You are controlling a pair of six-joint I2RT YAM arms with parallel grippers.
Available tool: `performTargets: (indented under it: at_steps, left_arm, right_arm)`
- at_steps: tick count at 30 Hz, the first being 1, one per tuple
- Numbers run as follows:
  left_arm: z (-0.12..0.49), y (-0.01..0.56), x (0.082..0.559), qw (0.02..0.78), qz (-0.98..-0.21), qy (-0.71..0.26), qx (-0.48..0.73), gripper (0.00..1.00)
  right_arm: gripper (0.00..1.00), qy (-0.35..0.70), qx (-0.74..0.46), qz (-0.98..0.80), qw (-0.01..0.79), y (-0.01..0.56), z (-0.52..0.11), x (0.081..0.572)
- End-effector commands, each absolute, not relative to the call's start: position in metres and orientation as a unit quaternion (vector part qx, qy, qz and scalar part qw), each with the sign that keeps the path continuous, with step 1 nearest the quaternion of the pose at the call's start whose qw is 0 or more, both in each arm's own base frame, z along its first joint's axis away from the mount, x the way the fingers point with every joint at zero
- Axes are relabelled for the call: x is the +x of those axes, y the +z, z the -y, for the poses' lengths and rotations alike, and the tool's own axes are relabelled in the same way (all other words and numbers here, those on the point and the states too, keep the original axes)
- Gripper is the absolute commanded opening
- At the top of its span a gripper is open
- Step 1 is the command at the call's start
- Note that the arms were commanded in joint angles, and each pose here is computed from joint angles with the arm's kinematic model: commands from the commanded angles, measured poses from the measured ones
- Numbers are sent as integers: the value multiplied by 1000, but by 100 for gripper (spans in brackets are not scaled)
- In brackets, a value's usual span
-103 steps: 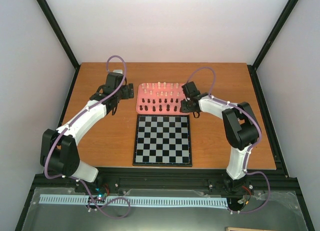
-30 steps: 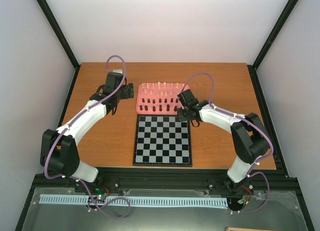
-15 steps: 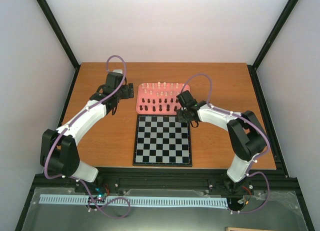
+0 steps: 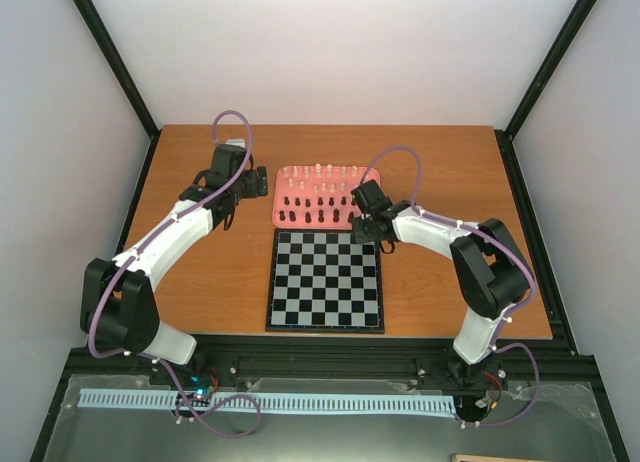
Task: Set up the chess pieces on the board
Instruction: Place the chess piece on the chessboard, then pick up the chess piece from the storage box.
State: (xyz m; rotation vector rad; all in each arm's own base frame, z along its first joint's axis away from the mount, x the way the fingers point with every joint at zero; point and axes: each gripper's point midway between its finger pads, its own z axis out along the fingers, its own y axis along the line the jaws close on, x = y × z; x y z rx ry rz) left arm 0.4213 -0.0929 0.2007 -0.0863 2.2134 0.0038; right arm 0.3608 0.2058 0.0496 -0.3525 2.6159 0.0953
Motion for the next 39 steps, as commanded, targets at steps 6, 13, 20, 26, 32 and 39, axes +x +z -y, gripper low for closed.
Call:
performTargets:
  at_steps: [6, 13, 20, 26, 32, 39]
  left_arm:
    - [94, 220, 424, 466, -883, -14, -46, 100]
    - [95, 223, 423, 469, -882, -18, -46, 100]
    - [95, 224, 422, 470, -881, -18, -46, 100]
    - [95, 226, 421, 472, -880, -21, -45, 100]
    - [93, 227, 421, 474, -879, -15, -47, 100]
    - [93, 225, 422, 471, -881, -13, -46, 100]
  right_arm:
    - [26, 32, -126, -957, 260, 64, -201, 355]
    - [47, 58, -126, -947, 290, 90, -205, 353]
    - [50, 42, -124, -944, 303, 97, -207, 369]
    - [46, 30, -123, -947, 294, 83, -212, 392]
    - [39, 33, -117, -951, 286, 75, -209, 407]
    - [37, 36, -123, -953, 275, 64, -211, 411]
